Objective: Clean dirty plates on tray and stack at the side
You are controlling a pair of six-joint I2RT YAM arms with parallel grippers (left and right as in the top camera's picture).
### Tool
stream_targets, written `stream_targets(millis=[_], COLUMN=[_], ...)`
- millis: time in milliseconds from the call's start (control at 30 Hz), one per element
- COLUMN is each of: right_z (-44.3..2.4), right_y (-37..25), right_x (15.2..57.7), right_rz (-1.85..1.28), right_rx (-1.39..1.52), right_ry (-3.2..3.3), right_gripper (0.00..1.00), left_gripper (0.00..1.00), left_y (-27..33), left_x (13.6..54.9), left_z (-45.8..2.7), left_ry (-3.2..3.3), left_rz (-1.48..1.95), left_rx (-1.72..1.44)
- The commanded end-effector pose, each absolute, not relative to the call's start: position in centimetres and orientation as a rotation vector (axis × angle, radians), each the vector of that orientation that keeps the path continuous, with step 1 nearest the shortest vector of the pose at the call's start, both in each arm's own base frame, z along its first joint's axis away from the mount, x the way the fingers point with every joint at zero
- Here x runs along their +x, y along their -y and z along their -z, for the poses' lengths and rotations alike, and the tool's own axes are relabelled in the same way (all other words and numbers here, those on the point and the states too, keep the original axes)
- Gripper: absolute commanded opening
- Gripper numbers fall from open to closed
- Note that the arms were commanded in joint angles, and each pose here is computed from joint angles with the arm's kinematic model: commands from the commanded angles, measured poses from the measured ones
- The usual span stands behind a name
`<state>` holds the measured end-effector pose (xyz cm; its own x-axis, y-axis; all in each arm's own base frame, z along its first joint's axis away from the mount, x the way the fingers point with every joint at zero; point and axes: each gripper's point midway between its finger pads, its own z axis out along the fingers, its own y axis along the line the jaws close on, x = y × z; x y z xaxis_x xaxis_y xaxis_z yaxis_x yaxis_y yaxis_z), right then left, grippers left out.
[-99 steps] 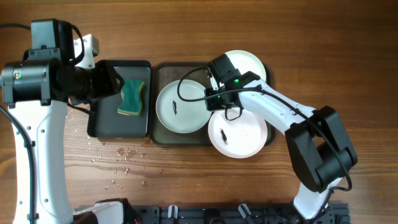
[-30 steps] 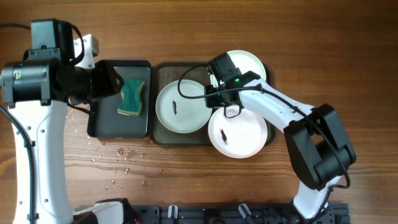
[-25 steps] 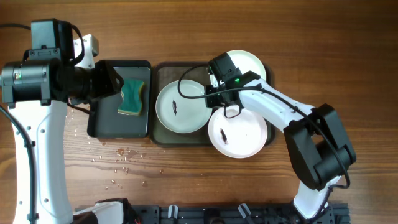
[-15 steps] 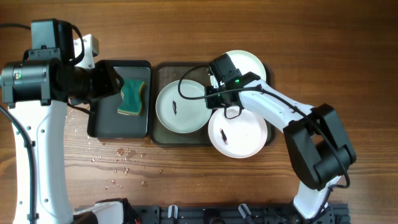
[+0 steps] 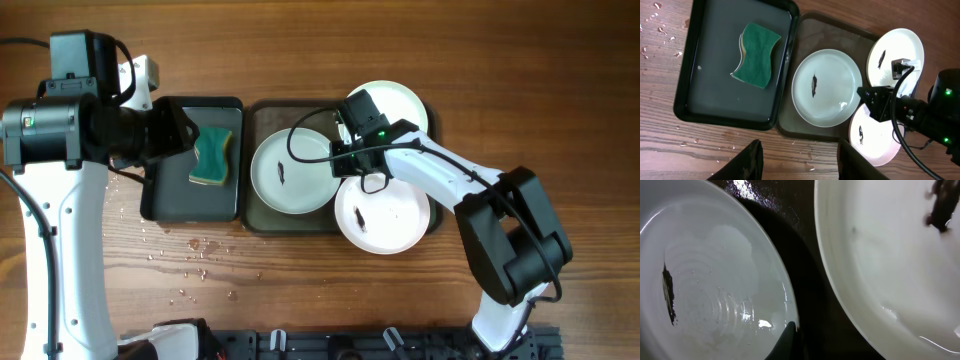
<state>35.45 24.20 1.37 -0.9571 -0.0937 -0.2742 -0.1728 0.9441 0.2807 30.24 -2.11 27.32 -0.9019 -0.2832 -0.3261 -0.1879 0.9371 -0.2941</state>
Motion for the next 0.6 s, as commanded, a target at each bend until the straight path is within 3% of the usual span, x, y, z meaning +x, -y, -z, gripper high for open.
stream_targets(millis=[0, 233, 567], right_z=[-1.7, -1.8, -1.8], right_y=[-24.0, -24.0, -24.1], right_x=[35.5, 35.6, 35.7], right_rz=[-0.445, -0.448, -0.450], right_rx=[-0.169, -0.169, -0.170], right_ry=[-2.831, -2.825, -2.821], right_gripper=[0.04, 0.04, 0.04], left_gripper=[0.43, 0.41, 0.74], left_y=[1.6, 0.7, 0.6], left_x=[30.5, 30.9, 32.7], left_z=[-27.5, -26.1, -19.8], left_ry=[-2.716, -2.758, -2.921], left_rz=[0.324, 0.255, 0.248], left_rx=[-0.344, -0.380, -0.419])
